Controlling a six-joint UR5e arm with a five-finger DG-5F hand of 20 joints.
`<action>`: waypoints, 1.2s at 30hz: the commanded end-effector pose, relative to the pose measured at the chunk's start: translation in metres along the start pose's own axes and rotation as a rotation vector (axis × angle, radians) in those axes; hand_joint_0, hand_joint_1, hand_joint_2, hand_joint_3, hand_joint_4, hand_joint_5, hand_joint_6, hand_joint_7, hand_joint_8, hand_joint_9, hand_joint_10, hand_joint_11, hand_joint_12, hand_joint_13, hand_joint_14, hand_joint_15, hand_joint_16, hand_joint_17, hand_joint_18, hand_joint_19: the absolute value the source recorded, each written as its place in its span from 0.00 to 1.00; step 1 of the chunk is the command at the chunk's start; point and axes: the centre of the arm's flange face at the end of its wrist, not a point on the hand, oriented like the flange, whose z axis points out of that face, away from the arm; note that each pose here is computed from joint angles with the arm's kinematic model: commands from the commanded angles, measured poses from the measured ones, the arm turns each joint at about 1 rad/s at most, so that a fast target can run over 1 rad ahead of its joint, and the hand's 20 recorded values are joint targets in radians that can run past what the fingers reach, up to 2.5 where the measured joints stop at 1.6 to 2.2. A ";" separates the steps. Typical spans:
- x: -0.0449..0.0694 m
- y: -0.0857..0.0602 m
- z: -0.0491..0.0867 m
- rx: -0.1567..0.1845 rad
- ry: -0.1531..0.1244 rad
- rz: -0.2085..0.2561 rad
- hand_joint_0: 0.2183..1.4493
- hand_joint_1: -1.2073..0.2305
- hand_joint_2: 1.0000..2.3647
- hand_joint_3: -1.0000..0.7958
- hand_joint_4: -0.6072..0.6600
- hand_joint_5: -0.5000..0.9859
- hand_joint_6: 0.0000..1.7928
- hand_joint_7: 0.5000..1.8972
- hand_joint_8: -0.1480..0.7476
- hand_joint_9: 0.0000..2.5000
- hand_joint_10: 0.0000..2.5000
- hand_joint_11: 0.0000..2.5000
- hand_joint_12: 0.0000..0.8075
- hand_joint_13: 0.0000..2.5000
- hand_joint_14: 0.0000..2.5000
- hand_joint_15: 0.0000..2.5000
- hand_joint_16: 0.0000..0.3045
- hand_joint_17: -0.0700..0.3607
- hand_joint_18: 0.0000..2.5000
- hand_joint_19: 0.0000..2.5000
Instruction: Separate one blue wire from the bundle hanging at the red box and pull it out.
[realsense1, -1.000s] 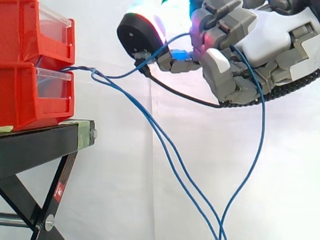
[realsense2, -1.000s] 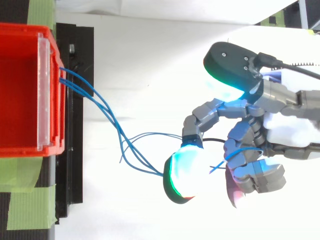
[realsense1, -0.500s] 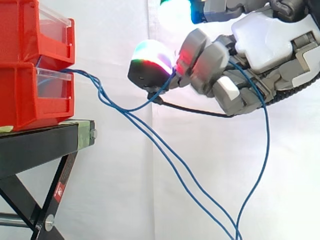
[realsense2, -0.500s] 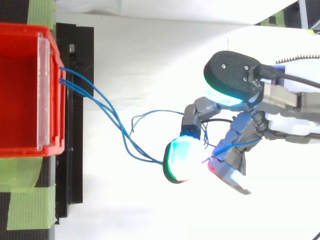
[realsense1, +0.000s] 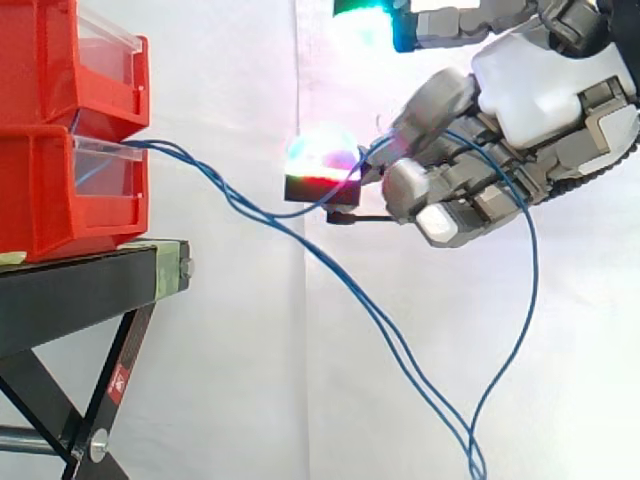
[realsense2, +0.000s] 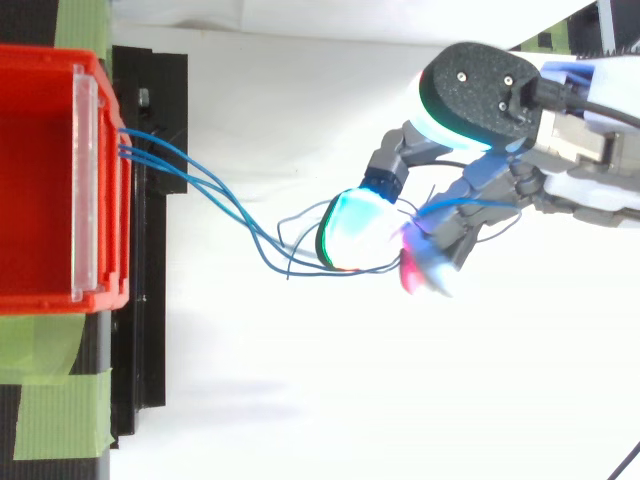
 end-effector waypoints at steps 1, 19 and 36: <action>-0.001 0.000 -0.001 0.003 -0.007 -0.013 0.17 0.71 0.00 0.28 0.71 0.22 0.28 0.38 0.52 0.39 0.50 0.51 0.60 0.40 0.11 0.55 0.21 0.50 0.32 0.30; -0.001 0.000 0.001 -0.003 -0.007 -0.190 0.18 0.66 0.00 0.28 0.71 0.23 0.28 0.41 0.51 0.38 0.72 0.48 0.58 0.38 0.35 0.52 0.21 0.49 0.34 0.31; -0.005 0.003 0.001 -0.008 -0.032 -0.394 0.17 0.63 0.00 0.28 0.71 0.24 0.28 0.45 0.53 0.37 0.86 0.44 0.57 0.40 0.38 0.50 0.21 0.50 0.37 0.31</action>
